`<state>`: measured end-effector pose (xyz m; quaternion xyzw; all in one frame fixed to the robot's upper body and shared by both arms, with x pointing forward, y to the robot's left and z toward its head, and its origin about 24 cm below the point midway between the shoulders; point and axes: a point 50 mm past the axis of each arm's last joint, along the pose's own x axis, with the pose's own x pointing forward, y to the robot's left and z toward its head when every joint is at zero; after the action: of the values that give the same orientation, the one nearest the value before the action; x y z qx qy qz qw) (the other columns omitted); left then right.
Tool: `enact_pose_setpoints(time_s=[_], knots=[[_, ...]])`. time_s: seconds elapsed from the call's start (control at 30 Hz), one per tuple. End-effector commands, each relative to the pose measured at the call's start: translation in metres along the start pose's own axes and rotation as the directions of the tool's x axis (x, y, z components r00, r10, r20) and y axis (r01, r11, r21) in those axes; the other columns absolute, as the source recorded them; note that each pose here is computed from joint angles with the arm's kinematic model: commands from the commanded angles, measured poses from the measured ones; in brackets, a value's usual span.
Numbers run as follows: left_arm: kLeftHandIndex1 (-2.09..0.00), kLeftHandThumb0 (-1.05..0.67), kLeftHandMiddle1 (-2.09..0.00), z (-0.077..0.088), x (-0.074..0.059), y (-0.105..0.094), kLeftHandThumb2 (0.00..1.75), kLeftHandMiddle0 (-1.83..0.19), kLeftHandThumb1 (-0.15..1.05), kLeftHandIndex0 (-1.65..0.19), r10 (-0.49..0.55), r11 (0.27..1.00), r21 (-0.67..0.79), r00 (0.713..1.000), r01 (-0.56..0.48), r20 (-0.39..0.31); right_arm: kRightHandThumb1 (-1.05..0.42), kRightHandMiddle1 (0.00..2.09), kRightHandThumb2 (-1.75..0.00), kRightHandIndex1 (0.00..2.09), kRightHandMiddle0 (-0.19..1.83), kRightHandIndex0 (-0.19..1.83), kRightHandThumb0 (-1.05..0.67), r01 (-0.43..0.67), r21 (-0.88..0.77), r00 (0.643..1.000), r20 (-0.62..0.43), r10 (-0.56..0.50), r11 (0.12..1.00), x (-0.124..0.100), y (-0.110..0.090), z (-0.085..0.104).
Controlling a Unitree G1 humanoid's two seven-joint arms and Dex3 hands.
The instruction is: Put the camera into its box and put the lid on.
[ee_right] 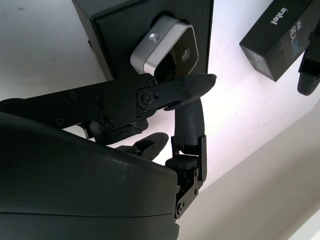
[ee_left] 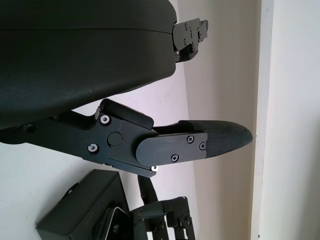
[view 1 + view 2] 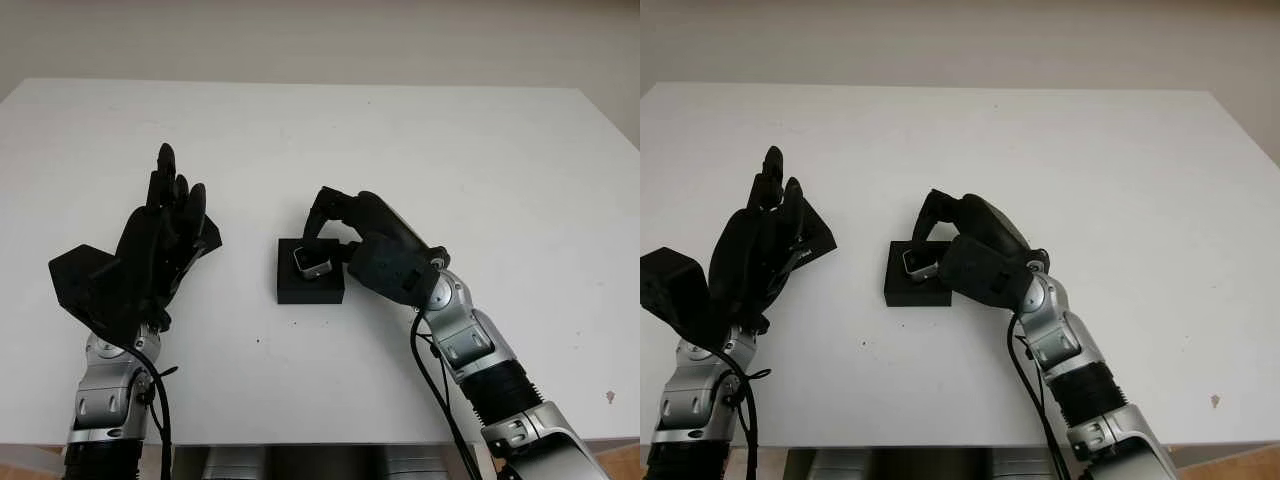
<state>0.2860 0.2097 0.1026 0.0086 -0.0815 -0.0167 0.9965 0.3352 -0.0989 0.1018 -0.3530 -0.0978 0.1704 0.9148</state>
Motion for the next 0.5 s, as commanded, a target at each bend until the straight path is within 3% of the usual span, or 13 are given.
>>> enact_pose_setpoints(time_s=[0.0, 0.47], knots=[[0.0, -0.79, 0.0, 0.0016, -0.0003, 0.0018, 0.52, 0.19, 1.05, 0.19, -0.006, 1.0, 0.018, 1.0, 0.006, 0.007, -0.99, 1.73, -0.05, 0.2, 0.38, 0.46, -0.43, 0.005, 0.003, 1.0, -0.002, -0.005, 1.0, -0.0018, 0.0047, -0.0019], [0.0, -0.78, 0.0, 0.0008, -0.0029, 0.0011, 0.5, 0.19, 1.05, 0.19, 0.001, 1.0, -0.01, 1.0, -0.001, -0.005, -1.0, 1.73, -0.06, 0.21, 0.36, 0.45, -0.42, 0.07, 0.027, 0.997, -0.017, -0.07, 0.997, -0.0067, 0.0087, 0.0007]])
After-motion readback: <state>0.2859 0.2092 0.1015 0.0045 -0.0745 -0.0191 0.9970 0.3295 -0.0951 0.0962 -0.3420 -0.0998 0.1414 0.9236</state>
